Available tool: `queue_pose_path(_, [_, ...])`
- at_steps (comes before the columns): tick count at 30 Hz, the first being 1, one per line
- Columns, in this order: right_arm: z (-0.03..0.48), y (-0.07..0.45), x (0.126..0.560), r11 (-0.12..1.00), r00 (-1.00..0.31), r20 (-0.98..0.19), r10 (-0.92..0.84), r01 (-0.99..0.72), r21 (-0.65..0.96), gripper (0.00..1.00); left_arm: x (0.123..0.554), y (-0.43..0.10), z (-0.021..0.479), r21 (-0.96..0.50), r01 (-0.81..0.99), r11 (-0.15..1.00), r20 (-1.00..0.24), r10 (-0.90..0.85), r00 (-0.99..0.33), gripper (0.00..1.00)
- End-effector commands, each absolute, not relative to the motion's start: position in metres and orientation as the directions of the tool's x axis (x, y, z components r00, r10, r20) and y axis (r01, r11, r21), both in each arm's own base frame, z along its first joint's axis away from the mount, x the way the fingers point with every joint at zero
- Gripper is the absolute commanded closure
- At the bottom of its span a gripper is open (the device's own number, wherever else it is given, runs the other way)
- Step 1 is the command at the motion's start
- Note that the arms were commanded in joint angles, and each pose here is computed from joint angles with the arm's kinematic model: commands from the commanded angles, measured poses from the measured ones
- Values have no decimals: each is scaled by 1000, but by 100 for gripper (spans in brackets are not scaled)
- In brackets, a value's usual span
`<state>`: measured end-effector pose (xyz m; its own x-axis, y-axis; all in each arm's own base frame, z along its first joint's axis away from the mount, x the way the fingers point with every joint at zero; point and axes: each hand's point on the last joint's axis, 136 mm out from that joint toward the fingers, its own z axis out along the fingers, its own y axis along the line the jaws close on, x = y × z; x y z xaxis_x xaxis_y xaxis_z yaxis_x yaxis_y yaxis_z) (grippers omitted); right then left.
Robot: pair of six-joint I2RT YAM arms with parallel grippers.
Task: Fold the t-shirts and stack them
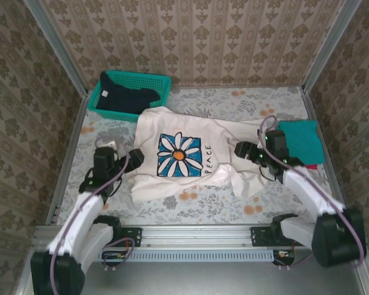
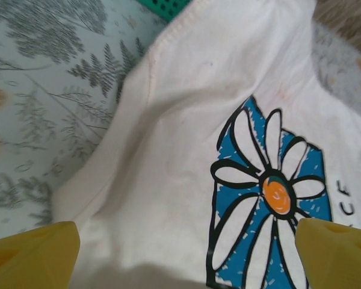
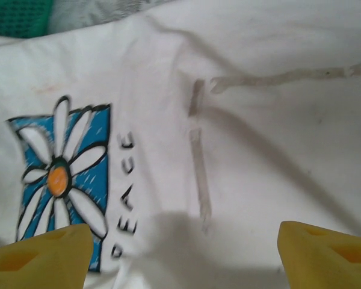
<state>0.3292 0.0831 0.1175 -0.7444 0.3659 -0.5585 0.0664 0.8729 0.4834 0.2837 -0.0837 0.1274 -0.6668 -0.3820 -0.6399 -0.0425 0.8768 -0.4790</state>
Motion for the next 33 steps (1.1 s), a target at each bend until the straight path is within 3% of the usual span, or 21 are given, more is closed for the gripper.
queue_pose_path(1, [118,78,373,873,-699,-582,416,126,472,23,330,-115,162,-455,110,884,-751,-314,-581,7])
queue_pose_path(9, [64,79,422,881,-786,-459,414,218,420,27,375,-163,119,-385,161,909,-720,-186,-669,8])
queue_pose_path(20, [25,43,428,872,-828,-310,466,371,321,27,392,-214,53,-483,130,866,-565,-195,-802,9])
queue_pose_path(27, [21,12,431,855,-807,-305,505,420,305,26,405,-256,44,-504,160,849,-553,-175,-814,10])
queue_pose_path(33, [7,-16,438,769,-761,-214,613,511,385,25,423,-285,53,-524,191,830,-555,-163,-816,11])
